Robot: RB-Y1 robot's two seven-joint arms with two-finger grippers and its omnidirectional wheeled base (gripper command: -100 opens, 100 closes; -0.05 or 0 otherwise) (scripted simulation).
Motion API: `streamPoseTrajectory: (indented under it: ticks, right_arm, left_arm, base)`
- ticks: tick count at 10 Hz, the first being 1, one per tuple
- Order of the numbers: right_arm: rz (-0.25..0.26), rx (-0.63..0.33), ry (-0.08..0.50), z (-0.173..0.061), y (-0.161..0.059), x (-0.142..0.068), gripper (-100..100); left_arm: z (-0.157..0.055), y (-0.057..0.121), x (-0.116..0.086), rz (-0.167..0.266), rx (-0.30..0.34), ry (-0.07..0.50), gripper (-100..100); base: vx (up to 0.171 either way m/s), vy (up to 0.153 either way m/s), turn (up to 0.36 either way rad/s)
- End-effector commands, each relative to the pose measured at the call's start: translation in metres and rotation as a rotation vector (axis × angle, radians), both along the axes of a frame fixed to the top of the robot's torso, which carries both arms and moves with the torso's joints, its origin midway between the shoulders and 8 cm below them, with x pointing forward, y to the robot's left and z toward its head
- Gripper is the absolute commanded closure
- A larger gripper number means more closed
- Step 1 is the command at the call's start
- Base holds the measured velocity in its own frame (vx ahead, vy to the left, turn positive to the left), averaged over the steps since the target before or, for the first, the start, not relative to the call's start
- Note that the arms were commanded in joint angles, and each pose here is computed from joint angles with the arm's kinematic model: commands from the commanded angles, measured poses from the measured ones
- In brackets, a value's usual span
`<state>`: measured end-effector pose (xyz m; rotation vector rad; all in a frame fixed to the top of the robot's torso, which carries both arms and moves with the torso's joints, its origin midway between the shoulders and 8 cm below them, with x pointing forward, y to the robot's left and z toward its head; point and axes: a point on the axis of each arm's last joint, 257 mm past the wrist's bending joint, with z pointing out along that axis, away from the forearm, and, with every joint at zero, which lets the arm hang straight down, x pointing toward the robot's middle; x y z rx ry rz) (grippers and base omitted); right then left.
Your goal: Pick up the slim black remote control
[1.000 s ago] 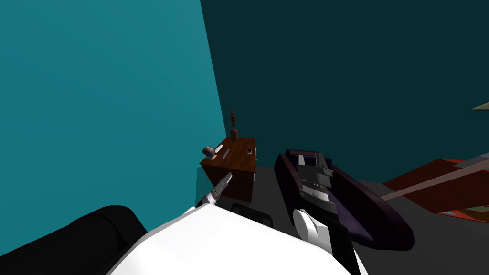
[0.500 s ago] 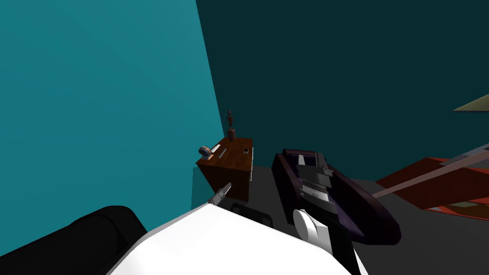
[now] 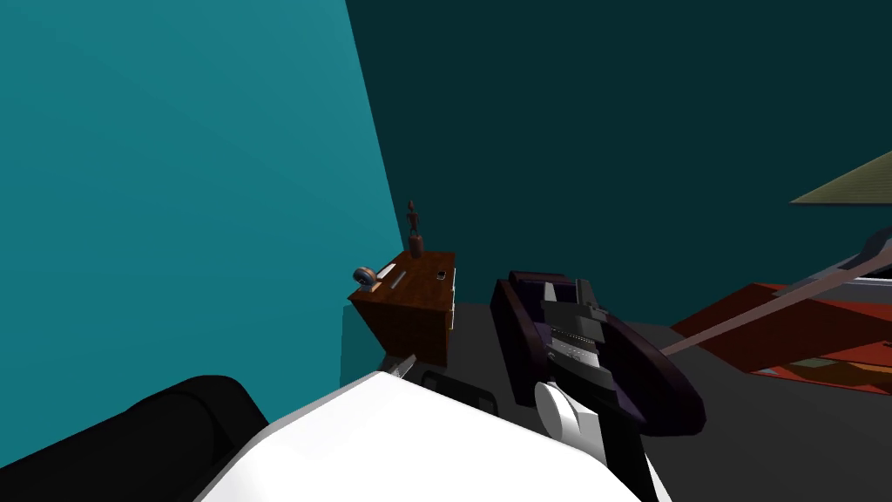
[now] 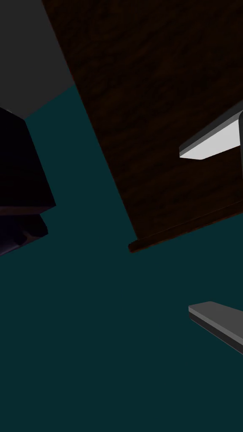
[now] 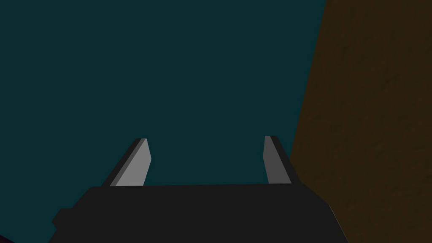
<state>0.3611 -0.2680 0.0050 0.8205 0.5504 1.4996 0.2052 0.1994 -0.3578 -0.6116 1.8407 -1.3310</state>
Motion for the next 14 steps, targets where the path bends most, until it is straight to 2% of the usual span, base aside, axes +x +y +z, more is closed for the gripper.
streamPoseTrajectory:
  ticks: [1,2,3,4,5,6,7,8,9,10,11,12,13,14]
  right_arm:
    - [0.0,0.0,0.0,0.0,0.0,0.0,0]
    - [0.0,0.0,0.0,0.0,0.0,0.0,0]
    - [0.0,0.0,0.0,0.0,0.0,0.0,0]
    - [0.0,0.0,0.0,0.0,0.0,0.0,0]
    - [0.0,0.0,0.0,0.0,0.0,0.0,0]
    - [0.0,0.0,0.0,0.0,0.0,0.0,0]
    - [0.0,0.0,0.0,0.0,0.0,0.0,0]
    - [0.0,0.0,0.0,0.0,0.0,0.0,0]
    - [0.0,0.0,0.0,0.0,0.0,0.0,0]
    - [0.0,0.0,0.0,0.0,0.0,0.0,0]
    - [0.0,0.0,0.0,0.0,0.0,0.0,0]
    - [0.0,0.0,0.0,0.0,0.0,0.0,0]
    - [0.0,0.0,0.0,0.0,0.0,0.0,0]
    - [0.0,0.0,0.0,0.0,0.0,0.0,0]
  left_arm:
    - [-0.024,0.006,-0.032,-0.044,0.024,0.082,-100]
    - [-0.036,0.019,-0.04,-0.043,0.057,0.112,-100]
    - [-0.048,0.022,-0.063,-0.083,0.066,0.165,-100]
    - [-0.059,0.035,-0.071,-0.08,0.096,0.193,-100]
    - [-0.072,0.041,-0.095,-0.109,0.105,0.252,-100]
    - [-0.08,0.058,-0.103,-0.112,0.144,0.278,-100]
    - [-0.089,0.07,-0.128,-0.147,0.164,0.337,-100]
    - [-0.098,0.086,-0.136,-0.14,0.197,0.366,-100]
    - [-0.104,0.098,-0.159,-0.172,0.215,0.42,-100]
    - [-0.11,0.114,-0.167,-0.168,0.248,0.445,-100]
    - [-0.114,0.125,-0.188,-0.193,0.258,0.496,-100]
    - [-0.117,0.146,-0.197,-0.192,0.3,0.522,-100]
    - [-0.118,0.167,-0.218,-0.219,0.331,0.579,-100]
    - [-0.119,0.174,-0.221,-0.217,0.344,0.588,-100]
  base:
    - [0.03,-0.143,-0.084]
    - [0.03,-0.119,-0.038]
    - [0.035,-0.151,-0.094]
    - [0.019,-0.124,-0.038]
    - [0.015,-0.135,-0.089]
    - [0.03,-0.106,-0.055]
    - [0.045,-0.113,-0.106]
    - [0.041,-0.1,-0.059]
    - [0.05,-0.13,-0.121]
    - [0.051,-0.099,-0.06]
    - [0.078,-0.111,-0.111]
    - [0.074,-0.098,-0.082]
    - [0.044,-0.027,-0.083]
    - [0.01,0.019,-0.047]
